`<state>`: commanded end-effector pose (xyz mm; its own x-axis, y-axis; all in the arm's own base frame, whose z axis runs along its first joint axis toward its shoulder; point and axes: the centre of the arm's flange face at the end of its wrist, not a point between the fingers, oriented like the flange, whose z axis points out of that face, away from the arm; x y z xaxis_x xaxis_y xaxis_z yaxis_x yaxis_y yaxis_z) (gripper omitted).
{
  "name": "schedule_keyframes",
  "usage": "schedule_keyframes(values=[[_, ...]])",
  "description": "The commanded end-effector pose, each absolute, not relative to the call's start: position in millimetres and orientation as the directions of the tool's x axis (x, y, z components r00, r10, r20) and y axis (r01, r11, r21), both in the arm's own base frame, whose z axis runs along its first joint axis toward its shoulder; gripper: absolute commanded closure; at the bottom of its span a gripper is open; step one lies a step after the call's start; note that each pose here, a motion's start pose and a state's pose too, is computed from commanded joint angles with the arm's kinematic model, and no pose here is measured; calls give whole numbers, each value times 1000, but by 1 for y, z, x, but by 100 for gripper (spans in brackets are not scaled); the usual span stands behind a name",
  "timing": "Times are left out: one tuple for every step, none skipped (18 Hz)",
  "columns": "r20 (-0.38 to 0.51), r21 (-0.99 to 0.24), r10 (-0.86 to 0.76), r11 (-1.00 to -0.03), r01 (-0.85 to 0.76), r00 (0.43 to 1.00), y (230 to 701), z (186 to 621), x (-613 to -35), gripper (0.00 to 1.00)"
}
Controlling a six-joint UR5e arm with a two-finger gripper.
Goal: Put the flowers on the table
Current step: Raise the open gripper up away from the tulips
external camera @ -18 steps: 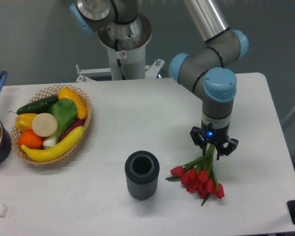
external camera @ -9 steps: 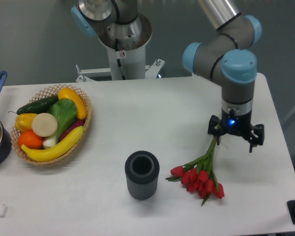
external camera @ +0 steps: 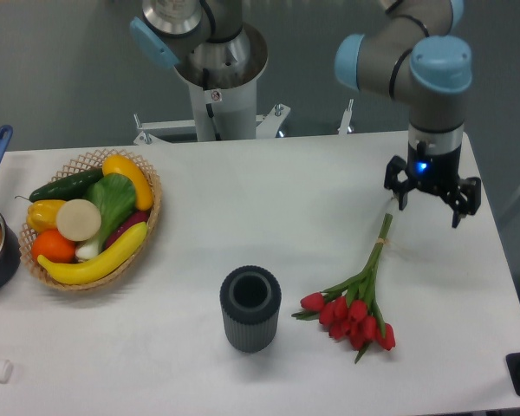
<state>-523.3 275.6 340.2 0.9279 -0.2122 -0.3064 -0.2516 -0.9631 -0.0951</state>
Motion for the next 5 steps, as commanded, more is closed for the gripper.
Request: schedule_keyframes(values=[[-304,-96,-213,-963,-252,929,271,339,-523,0],[-303,-97,-214,-962,-254,929,271,339,-523,0],[-306,-100,-214,-962,-255,928,271,340,-522,0],[-303,-103,-213,-962,-254,929,272,339,-521,0],[-301,-103,-213,-962,-254,929,271,338,-521,0]])
